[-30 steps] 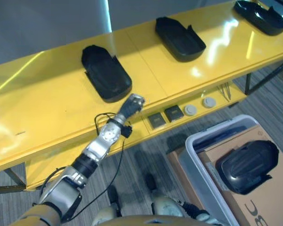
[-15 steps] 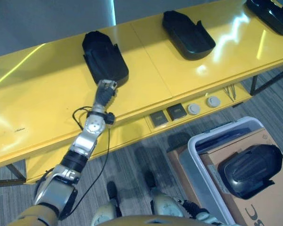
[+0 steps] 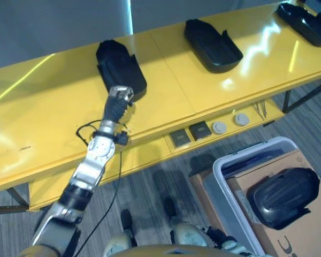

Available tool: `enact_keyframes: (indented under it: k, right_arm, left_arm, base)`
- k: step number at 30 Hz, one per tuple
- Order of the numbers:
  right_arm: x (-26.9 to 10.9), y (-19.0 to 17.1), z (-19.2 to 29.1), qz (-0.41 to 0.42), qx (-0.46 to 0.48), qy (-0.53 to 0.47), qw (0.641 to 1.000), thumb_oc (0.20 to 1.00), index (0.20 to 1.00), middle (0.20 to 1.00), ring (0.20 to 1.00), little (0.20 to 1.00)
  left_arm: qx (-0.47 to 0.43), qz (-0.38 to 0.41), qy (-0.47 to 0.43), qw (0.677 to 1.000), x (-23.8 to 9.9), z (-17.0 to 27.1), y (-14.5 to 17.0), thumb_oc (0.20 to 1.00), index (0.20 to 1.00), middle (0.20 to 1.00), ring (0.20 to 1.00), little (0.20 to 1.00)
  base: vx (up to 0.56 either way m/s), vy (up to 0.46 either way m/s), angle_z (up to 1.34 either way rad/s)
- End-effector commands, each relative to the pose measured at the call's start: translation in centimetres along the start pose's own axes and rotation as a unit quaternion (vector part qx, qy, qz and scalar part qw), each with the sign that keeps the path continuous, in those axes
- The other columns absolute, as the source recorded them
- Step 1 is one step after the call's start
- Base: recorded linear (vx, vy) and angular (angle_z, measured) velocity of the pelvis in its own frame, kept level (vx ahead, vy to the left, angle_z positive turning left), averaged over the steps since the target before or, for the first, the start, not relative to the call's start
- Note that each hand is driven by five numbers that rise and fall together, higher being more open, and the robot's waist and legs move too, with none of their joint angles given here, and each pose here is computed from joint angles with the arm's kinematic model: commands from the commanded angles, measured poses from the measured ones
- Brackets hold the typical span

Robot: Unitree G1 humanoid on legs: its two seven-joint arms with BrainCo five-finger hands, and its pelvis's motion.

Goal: Move parts from the plastic box to the shelf.

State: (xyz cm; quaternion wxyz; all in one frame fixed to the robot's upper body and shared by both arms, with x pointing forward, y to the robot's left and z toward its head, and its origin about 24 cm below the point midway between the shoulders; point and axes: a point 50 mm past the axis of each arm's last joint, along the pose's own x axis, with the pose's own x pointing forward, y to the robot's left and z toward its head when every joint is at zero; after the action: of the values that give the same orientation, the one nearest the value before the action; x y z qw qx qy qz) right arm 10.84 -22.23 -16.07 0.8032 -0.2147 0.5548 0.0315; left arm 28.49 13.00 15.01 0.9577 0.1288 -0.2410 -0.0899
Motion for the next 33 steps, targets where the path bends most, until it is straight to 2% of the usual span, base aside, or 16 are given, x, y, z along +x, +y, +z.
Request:
enact_keyframes:
  k: [1, 5, 8, 15, 20, 23, 33]
  right_arm:
    - [-0.3, 0.9, -2.2, 0.022, 0.015, 0.039, 0.999, 1.000, 1.000, 1.000, 1.000, 1.000]
    - [-0.4, 0.4, -2.4, 0.017, 0.031, 0.041, 0.999, 1.000, 1.000, 1.000, 1.000, 1.000]
    - [-0.5, 0.4, -3.3, 0.013, 0.057, 0.053, 0.997, 1.000, 1.000, 1.000, 1.000, 1.000]
    - [-1.7, 0.5, -7.5, -0.002, 0.129, 0.110, 0.986, 1.000, 1.000, 1.000, 1.000, 1.000]
    - [-1.1, -0.1, -5.8, -0.022, 0.159, 0.084, 0.983, 1.000, 1.000, 1.000, 1.000, 1.000]
    - [-1.1, 0.3, -5.5, -0.016, 0.148, 0.079, 0.986, 1.000, 1.000, 1.000, 1.000, 1.000]
    - [-1.4, 0.3, -6.3, -0.014, 0.097, 0.087, 0.991, 1.000, 1.000, 1.000, 1.000, 1.000]
  left_arm:
    - [-0.013, -0.038, -0.046, 0.998, -0.7, 1.2, 0.7, 1.000, 1.000, 1.000, 1.000, 1.000]
    - [-0.011, -0.055, -0.026, 0.998, -3.4, 0.9, 0.8, 1.000, 1.000, 1.000, 1.000, 1.000]
    - [-0.017, -0.060, -0.017, 0.998, -4.1, 0.8, 0.7, 1.000, 1.000, 1.000, 1.000, 1.000]
    - [0.043, -0.090, -0.038, 0.994, -2.6, 1.2, 0.2, 1.000, 1.000, 1.000, 1.000, 1.000]
    - [0.068, -0.059, -0.037, 0.995, -1.5, 0.7, 1.1, 1.000, 1.000, 1.000, 1.000, 1.000]
    - [0.094, -0.046, -0.034, 0.994, -1.1, 0.6, 1.9, 1.000, 1.000, 1.000, 1.000, 1.000]
    - [0.102, 0.022, 0.035, 0.994, -3.4, -2.1, 3.9, 1.000, 1.000, 1.000, 1.000, 1.000]
  base:
    - [0.03, -0.009, 0.13]
    - [-0.01, 0.014, 0.10]
    - [-0.01, 0.066, 0.06]
    - [-0.06, 0.133, 0.02]
    - [-0.17, 0.091, -0.69]
    - [-0.06, 0.048, -2.33]
    - [-0.07, -0.170, -0.57]
